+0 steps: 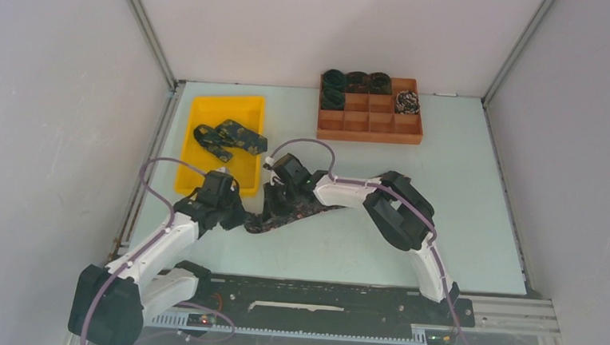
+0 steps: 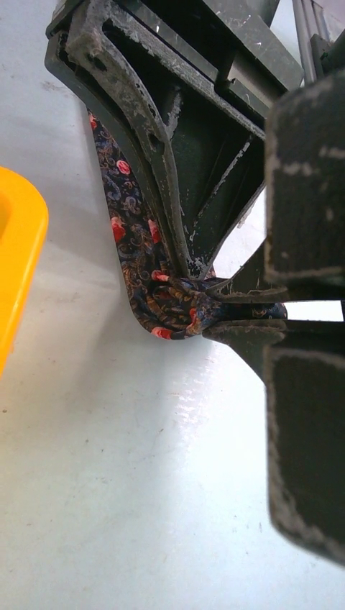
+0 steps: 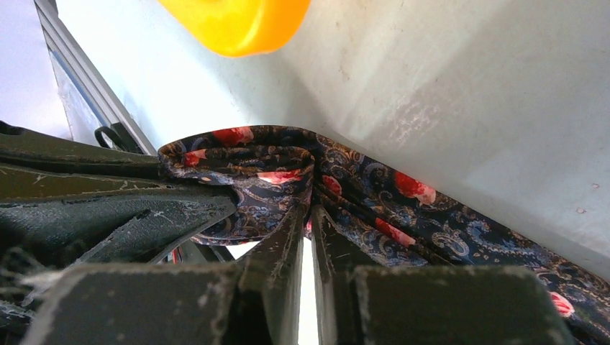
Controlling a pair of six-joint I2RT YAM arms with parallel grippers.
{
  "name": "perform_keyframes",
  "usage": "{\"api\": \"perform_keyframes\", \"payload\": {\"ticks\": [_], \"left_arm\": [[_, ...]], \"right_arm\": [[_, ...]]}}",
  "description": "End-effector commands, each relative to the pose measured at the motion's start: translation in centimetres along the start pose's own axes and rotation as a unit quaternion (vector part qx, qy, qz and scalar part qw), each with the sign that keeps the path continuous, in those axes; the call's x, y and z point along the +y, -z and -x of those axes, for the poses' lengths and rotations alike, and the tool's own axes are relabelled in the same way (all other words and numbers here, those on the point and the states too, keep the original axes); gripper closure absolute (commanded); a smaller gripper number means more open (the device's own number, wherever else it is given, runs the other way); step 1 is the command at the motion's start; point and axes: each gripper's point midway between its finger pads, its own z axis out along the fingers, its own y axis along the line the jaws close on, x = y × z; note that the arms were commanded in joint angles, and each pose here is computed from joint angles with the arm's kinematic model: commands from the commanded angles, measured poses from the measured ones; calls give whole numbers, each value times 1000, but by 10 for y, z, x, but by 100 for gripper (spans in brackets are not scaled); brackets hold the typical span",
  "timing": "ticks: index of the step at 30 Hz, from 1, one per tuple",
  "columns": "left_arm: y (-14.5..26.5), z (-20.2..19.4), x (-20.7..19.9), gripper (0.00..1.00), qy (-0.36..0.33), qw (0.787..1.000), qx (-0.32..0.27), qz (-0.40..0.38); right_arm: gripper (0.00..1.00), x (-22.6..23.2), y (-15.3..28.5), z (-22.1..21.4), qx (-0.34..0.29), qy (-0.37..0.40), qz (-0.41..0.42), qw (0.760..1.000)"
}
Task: Roll the ties
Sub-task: Roll the tie at the center of the board.
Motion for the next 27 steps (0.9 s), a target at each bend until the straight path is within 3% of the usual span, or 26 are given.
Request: {"api": "perform_keyframes", "payload": {"ticks": [1,27], "left_arm": [[6,14,-11,100,-17,1000,-11,-6],[-20,2,-54,100,-57,996,48,39]], "right_arm": [[88,21,-1,15,-17,15,28,999],[90,4,13,13,-21,3,38,999]]}}
